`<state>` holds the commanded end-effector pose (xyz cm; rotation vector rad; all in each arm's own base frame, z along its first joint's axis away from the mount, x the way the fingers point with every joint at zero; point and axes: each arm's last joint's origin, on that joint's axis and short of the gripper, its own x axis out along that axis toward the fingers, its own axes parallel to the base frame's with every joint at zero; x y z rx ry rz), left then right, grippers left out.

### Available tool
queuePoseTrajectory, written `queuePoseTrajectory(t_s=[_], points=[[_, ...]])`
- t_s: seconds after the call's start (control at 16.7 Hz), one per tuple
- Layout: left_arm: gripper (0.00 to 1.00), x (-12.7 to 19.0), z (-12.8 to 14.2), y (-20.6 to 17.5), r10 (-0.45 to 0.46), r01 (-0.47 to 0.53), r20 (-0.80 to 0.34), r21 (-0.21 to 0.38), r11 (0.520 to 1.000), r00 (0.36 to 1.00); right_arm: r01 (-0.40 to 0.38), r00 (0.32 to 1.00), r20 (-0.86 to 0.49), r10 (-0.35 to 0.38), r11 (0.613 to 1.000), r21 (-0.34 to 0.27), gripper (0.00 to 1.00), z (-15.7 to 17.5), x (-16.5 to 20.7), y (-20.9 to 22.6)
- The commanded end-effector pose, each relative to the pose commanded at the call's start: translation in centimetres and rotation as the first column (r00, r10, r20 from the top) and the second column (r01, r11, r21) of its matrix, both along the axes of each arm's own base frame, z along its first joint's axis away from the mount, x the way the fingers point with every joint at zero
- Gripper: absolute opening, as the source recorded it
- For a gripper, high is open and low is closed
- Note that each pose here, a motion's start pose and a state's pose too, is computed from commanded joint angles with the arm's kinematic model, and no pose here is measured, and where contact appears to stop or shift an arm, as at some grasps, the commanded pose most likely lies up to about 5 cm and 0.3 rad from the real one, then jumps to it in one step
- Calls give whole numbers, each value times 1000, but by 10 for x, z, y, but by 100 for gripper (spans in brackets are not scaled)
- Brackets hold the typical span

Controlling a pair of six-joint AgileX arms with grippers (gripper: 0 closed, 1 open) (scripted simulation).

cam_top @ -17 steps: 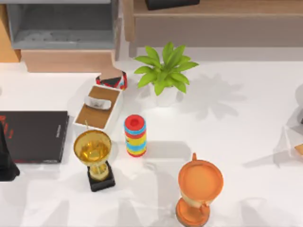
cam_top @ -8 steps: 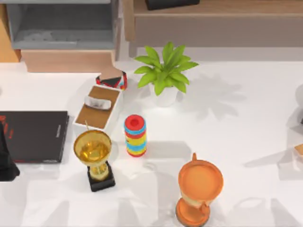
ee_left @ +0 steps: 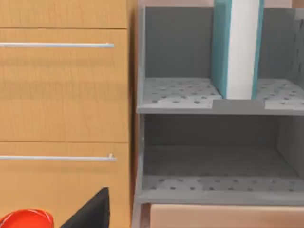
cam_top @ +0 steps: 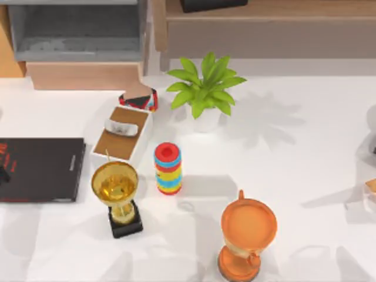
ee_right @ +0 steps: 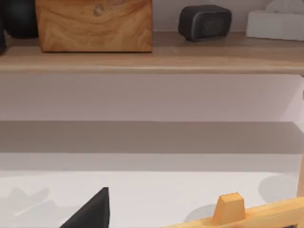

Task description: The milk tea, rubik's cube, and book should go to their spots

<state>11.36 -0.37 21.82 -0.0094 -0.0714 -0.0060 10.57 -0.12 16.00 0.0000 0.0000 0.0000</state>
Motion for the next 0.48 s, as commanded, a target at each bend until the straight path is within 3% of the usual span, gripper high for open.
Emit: queuePoseTrajectory(t_s=[0.24, 0.48], points=[[100, 40, 60, -6, -5, 6, 17, -12, 1000, 1000, 0, 1000, 0, 0, 1000, 0, 100, 0, 0, 0], [100, 128, 90, -20, -9, 9, -33, -17, 1000, 999, 0, 1000, 0, 0, 1000, 0, 100, 0, 0, 0]])
